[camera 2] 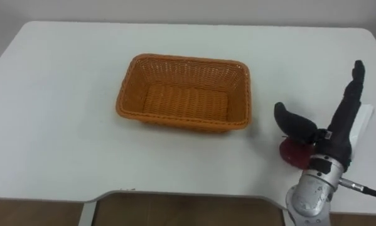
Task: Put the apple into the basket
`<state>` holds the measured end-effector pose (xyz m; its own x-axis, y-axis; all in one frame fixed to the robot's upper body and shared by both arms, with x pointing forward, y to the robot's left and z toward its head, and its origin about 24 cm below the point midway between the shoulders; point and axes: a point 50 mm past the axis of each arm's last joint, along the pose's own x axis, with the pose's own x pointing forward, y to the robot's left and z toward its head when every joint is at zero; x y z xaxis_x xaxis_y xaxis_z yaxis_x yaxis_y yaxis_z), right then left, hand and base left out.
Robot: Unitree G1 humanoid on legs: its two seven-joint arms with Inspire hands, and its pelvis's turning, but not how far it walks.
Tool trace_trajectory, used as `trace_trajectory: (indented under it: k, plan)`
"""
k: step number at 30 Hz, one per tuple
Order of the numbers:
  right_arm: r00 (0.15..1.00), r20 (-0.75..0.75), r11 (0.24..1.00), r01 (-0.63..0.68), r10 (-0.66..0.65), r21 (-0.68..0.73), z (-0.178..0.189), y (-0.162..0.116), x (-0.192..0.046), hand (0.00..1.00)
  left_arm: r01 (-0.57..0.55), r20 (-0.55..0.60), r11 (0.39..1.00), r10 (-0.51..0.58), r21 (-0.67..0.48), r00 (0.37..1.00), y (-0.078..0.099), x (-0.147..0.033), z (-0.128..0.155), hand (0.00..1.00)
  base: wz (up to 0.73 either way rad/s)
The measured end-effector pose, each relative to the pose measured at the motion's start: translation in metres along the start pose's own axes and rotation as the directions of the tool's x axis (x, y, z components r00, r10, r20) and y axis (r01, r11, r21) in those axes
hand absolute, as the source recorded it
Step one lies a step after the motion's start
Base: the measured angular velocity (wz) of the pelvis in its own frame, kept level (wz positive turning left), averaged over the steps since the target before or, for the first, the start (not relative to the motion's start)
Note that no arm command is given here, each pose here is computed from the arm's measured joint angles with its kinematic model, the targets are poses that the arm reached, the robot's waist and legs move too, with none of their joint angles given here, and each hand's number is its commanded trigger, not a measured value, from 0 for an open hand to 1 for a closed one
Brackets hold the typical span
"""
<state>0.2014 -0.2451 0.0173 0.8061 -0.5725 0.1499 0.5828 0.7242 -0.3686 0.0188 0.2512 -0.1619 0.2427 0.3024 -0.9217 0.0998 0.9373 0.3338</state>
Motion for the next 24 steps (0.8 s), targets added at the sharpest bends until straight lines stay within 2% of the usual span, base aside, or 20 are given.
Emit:
trace_trajectory:
  k: [5, 14, 20, 21, 22, 23, 24]
  plan:
    - [0.996, -0.046, 0.997, -0.072, 0.07, -0.03, -0.013, 0.003, -0.01, 0.0, 0.007, -0.014, 1.0, -0.007, 0.005, 1.0, -0.001, 0.0, -0.003, 0.0, -0.01]
    - [0.983, -0.135, 0.985, -0.138, 0.123, -0.107, -0.037, -0.004, -0.027, 0.0, 0.005, -0.017, 1.0, -0.005, 0.006, 1.0, -0.001, 0.0, -0.004, 0.0, 0.0]
    - [0.978, -0.158, 0.983, -0.156, 0.139, -0.1, -0.045, -0.003, -0.035, 0.0, 0.004, 0.001, 1.0, -0.004, 0.003, 1.0, 0.0, 0.0, 0.0, 0.0, 0.0]
    - [0.977, -0.16, 0.983, -0.156, 0.14, -0.097, -0.046, -0.003, -0.035, 0.09, 0.004, 0.001, 1.0, -0.004, 0.003, 1.0, 0.0, 0.0, 0.0, 0.0, 0.0]
    - [0.976, -0.164, 0.984, -0.157, 0.141, -0.09, -0.047, -0.001, -0.037, 0.27, 0.006, 0.001, 1.0, -0.006, 0.003, 1.0, 0.0, 0.0, 0.0, 0.0, 0.0]
    - [0.974, -0.173, 0.983, -0.163, 0.145, -0.091, -0.05, 0.0, -0.04, 0.93, 0.005, 0.0, 1.0, -0.005, 0.003, 1.0, 0.0, 0.0, 0.0, 0.0, 0.0]
    - [0.972, -0.182, 0.982, -0.166, 0.148, -0.093, -0.053, 0.0, -0.042, 1.0, 0.005, -0.001, 1.0, -0.005, 0.002, 1.0, 0.0, 0.0, 0.0, 0.0, 0.0]
